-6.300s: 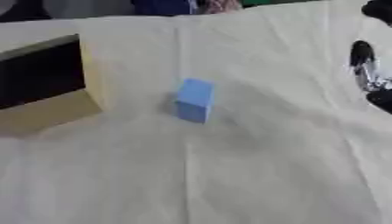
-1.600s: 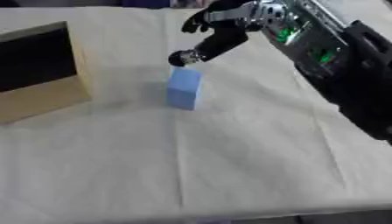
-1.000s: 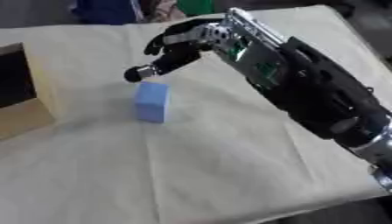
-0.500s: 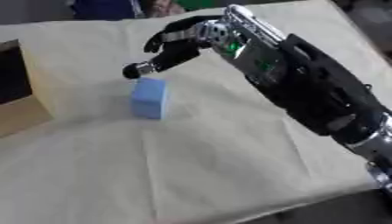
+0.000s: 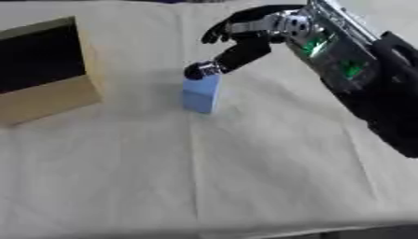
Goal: Pick up objects on the table and place them in the box.
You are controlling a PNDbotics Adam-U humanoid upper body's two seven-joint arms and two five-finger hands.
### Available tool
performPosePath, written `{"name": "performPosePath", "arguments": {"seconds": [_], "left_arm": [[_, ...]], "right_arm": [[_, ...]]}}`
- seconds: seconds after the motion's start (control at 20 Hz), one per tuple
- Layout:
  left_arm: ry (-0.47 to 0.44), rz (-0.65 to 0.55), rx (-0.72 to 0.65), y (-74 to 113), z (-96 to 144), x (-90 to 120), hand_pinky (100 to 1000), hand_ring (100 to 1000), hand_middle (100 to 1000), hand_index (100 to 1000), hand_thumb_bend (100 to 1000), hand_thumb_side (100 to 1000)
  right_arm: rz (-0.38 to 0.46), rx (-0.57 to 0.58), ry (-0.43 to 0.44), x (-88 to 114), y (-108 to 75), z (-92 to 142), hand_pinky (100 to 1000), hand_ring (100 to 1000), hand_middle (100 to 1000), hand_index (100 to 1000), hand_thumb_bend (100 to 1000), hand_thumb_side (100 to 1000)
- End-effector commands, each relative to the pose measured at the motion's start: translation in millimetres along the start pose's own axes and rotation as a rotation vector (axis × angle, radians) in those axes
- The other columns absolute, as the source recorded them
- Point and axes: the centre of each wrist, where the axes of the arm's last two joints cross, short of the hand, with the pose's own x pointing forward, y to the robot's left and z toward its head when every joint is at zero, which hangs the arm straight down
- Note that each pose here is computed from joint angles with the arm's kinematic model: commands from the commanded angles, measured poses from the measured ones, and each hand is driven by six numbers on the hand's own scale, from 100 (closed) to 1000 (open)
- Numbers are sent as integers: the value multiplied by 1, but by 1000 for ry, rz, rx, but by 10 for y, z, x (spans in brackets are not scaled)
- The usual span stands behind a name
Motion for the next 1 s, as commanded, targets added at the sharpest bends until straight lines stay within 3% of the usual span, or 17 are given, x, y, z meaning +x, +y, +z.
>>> {"name": "performPosePath", "arguments": {"seconds": [0.05, 0.5, 1.0], "left_arm": [[-35, -4, 1, 43, -46, 81, 915, 918, 741, 877, 337, 832], [-37, 4, -3, 32, -51, 90, 913, 913, 734, 873, 330, 832], [-40, 16, -7, 15, -59, 105, 911, 901, 717, 864, 318, 836]], "right_arm": [[0, 22, 37, 15, -62, 150, 948, 1000, 950, 1000, 523, 874], [7, 20, 47, 54, -32, 159, 947, 1000, 941, 1000, 563, 925], [2, 22, 98, -59, 24, -35, 947, 1000, 944, 1000, 551, 925]]}}
